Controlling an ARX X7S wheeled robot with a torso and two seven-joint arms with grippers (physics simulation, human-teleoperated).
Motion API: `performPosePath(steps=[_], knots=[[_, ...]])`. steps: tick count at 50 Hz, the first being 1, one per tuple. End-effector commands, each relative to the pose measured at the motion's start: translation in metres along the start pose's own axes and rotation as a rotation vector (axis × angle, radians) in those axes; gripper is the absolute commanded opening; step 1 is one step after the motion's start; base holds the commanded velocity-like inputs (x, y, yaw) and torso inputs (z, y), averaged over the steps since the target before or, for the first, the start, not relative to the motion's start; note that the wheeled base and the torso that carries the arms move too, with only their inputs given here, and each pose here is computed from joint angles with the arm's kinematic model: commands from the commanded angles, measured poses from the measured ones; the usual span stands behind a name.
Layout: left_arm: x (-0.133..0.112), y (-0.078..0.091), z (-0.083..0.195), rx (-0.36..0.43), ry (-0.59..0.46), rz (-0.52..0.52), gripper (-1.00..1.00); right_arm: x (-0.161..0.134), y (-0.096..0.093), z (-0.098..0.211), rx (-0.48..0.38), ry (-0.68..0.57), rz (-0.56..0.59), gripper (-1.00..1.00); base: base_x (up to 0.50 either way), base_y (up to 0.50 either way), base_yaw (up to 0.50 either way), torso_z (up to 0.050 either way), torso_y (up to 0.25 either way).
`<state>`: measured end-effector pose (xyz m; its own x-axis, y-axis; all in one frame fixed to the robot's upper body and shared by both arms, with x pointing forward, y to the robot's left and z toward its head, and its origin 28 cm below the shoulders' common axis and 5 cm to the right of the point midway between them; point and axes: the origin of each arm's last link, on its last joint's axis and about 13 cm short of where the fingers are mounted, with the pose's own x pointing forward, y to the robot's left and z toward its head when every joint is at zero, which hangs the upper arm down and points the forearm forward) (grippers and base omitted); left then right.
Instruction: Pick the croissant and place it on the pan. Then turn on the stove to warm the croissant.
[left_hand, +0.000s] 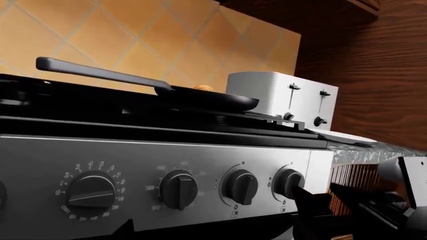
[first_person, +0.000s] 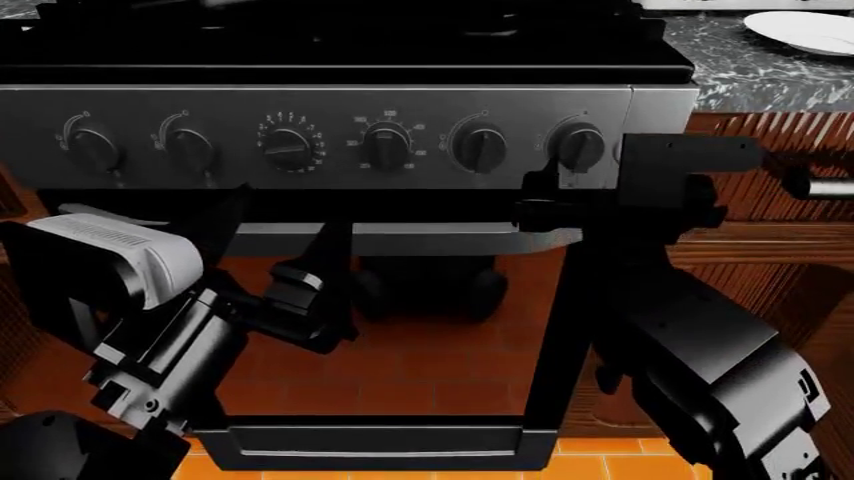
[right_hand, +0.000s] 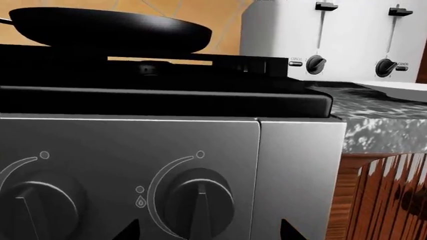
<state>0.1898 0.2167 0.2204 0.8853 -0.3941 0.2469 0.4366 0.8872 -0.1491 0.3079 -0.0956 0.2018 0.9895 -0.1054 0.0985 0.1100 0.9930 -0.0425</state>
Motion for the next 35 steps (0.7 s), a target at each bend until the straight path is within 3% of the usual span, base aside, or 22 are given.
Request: performPosePath(steps=[1, 35], knots=[[0.0003, 0.0002, -0.0002, -0.003, 0.003, 0.001, 1.00, 0.0033, 0.0006, 0.0018, -0.001, -0.004, 0.005, 1.00, 0.00, 0.00, 0.00, 0.000, 0.000], [-0.0003, -0.0005, -0.0007, -0.008, 0.006, -0.001, 1.00, 0.0100, 0.0021, -0.0022, 0.005, 0.015, 0.020, 1.00, 0.00, 0.00, 0.00, 0.000, 0.000]])
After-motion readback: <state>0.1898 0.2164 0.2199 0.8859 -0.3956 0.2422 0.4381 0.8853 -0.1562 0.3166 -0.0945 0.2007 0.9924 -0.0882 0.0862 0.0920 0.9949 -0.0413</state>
